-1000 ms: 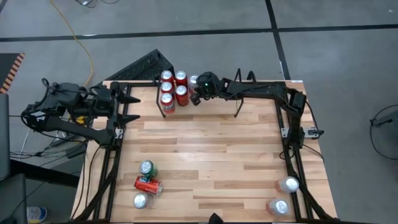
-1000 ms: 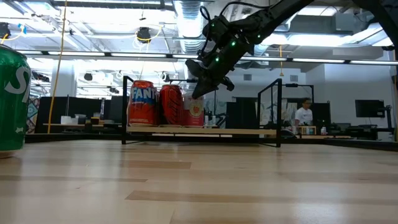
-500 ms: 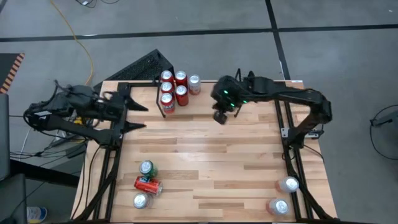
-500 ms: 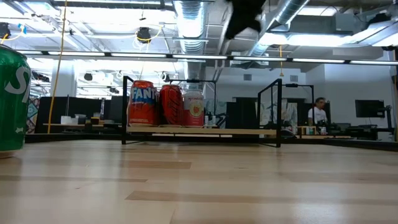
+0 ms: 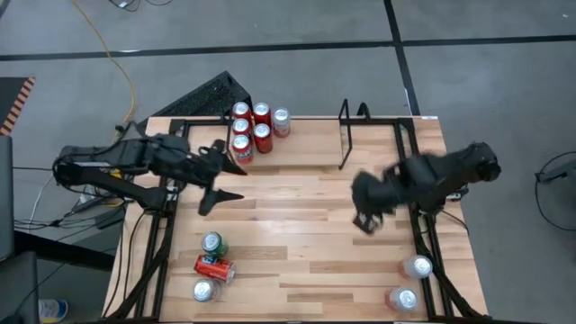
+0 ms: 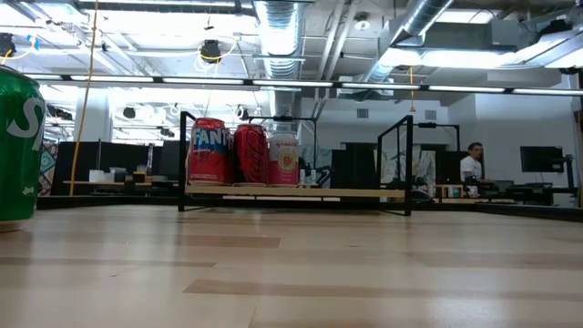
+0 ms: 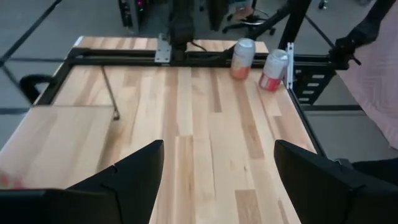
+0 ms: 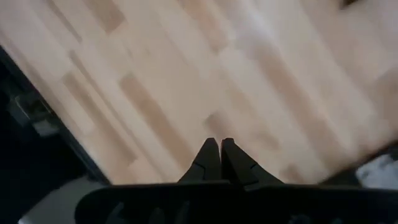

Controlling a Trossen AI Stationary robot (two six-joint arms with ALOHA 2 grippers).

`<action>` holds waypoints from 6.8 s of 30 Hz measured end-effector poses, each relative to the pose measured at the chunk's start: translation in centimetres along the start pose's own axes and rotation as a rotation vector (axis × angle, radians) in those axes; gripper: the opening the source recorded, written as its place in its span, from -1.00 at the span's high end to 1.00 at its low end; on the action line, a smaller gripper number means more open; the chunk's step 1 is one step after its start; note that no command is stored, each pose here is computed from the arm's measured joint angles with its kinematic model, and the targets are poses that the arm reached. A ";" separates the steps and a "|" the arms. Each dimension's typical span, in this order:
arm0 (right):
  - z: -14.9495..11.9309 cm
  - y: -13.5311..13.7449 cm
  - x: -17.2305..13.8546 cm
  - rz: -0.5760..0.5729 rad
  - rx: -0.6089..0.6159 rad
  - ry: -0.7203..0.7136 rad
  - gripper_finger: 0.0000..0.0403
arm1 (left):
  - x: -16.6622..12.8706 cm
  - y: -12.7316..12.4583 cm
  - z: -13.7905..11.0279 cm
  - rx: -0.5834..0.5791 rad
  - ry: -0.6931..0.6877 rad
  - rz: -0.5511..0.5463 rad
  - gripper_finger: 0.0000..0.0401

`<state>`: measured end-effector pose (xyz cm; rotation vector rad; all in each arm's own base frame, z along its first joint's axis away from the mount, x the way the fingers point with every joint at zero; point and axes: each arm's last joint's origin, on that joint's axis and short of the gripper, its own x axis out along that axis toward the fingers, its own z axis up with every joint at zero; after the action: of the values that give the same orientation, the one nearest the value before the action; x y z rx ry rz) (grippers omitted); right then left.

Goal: Place canned beverage on shelf
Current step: Put the pink white soda can on the shelf and align with the other pink white soda can

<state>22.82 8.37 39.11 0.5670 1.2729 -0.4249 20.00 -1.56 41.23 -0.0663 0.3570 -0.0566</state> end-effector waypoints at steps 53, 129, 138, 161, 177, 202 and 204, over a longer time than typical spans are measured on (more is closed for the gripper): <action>-23.1 9.2 9.6 -0.199 0.032 0.176 -0.66 | 3.3 -0.2 0.0 0.098 0.013 -0.058 -0.45; 6.3 0.5 18.9 -0.220 -0.363 0.081 -0.44 | 3.2 0.0 -1.6 0.035 0.184 -0.034 -0.45; 7.5 -1.4 19.0 -0.202 0.186 0.132 -0.44 | 3.2 -0.1 -1.2 0.034 0.141 -0.036 -0.45; 10.8 -1.3 19.4 0.009 0.189 -0.029 -0.45 | 3.2 0.0 -1.5 0.017 0.178 -0.033 -0.45; 11.1 -1.2 19.4 0.033 0.143 -0.045 -0.64 | 3.1 0.0 -1.8 0.008 0.211 -0.029 -0.45; 9.0 1.5 10.7 -0.373 -0.156 -0.139 -0.59 | 3.0 0.0 -2.3 0.003 0.266 -0.024 -0.45; 7.2 2.0 10.7 -0.431 -0.127 -0.115 -0.41 | 3.0 0.0 -2.3 0.003 0.262 -0.024 -0.45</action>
<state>32.21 5.65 30.39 0.1537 1.2995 -0.7180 22.00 -1.85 38.01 -0.0607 0.6185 -0.0897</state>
